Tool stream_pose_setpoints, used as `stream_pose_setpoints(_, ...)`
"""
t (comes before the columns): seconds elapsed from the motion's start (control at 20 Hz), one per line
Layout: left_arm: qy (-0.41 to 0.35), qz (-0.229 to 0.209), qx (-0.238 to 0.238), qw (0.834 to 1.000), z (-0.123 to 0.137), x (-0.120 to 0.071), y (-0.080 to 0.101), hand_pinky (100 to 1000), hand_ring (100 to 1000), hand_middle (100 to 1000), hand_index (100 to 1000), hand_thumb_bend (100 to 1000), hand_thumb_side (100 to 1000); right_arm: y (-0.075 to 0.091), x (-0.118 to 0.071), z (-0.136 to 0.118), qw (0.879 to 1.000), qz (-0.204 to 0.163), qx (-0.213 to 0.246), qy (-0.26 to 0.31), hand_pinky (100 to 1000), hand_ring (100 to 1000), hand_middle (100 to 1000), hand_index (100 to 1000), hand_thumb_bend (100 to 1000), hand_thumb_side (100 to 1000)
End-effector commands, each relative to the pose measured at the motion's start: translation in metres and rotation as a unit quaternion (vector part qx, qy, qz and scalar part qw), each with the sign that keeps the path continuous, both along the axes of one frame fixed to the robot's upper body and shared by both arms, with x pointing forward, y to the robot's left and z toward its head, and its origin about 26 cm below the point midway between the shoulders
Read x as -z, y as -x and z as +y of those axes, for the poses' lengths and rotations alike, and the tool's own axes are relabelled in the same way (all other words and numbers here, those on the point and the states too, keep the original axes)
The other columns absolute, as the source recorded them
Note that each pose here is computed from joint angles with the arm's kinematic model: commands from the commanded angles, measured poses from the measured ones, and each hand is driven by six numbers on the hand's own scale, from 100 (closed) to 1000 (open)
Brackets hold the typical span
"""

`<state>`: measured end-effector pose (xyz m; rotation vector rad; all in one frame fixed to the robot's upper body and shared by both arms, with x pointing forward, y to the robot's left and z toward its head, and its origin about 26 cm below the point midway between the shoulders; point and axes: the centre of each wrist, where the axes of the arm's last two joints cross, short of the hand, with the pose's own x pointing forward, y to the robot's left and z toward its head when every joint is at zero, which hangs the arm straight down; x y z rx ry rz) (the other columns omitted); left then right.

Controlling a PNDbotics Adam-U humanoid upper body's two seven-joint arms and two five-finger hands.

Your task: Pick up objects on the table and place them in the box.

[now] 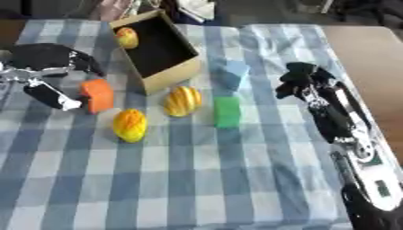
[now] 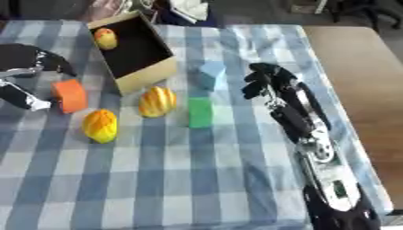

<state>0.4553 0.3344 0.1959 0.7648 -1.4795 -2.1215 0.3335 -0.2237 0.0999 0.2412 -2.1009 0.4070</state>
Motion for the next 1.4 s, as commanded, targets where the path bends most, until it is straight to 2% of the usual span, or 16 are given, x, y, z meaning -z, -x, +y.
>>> stream_pose_setpoints(0.05,-0.099,0.040,0.065,0.992,0.006,-0.029,0.003,796,728,786,884,275,523,-0.002,-0.008,0.000,1.000,-0.012,-0.003,-0.001,583,596,608,772,100,542)
stream_pose_setpoints(0.3,-0.121,0.049,0.070,0.989,0.009,-0.043,0.010,798,734,793,886,322,581,-0.002,-0.008,0.000,1.000,-0.012,-0.002,0.000,583,596,608,773,100,543)
stream_pose_setpoints(0.45,-0.135,0.059,0.072,0.986,0.007,-0.044,0.012,798,738,796,886,365,631,-0.002,-0.008,0.000,1.000,-0.012,-0.002,0.001,583,596,608,773,100,542)
stream_pose_setpoints(0.75,-0.180,0.081,0.073,0.977,-0.006,-0.032,0.009,800,752,809,890,491,705,-0.002,-0.008,0.001,1.000,-0.011,-0.005,0.000,583,596,608,773,100,543)
stream_pose_setpoints(1.0,-0.236,0.072,0.073,0.966,-0.023,-0.024,0.006,801,772,829,901,660,770,-0.002,-0.008,0.003,1.000,-0.011,-0.008,-0.002,583,596,608,773,100,543)
stream_pose_setpoints(1.2,-0.263,0.059,0.068,0.961,-0.029,-0.016,0.005,797,772,829,900,715,773,-0.002,-0.008,0.004,1.000,-0.011,-0.010,-0.003,584,596,608,773,100,544)
stream_pose_setpoints(1.4,-0.273,0.045,0.053,0.960,-0.024,-0.011,0.002,784,768,824,898,767,755,-0.002,-0.008,0.005,1.000,-0.011,-0.010,-0.003,583,596,608,772,100,545)
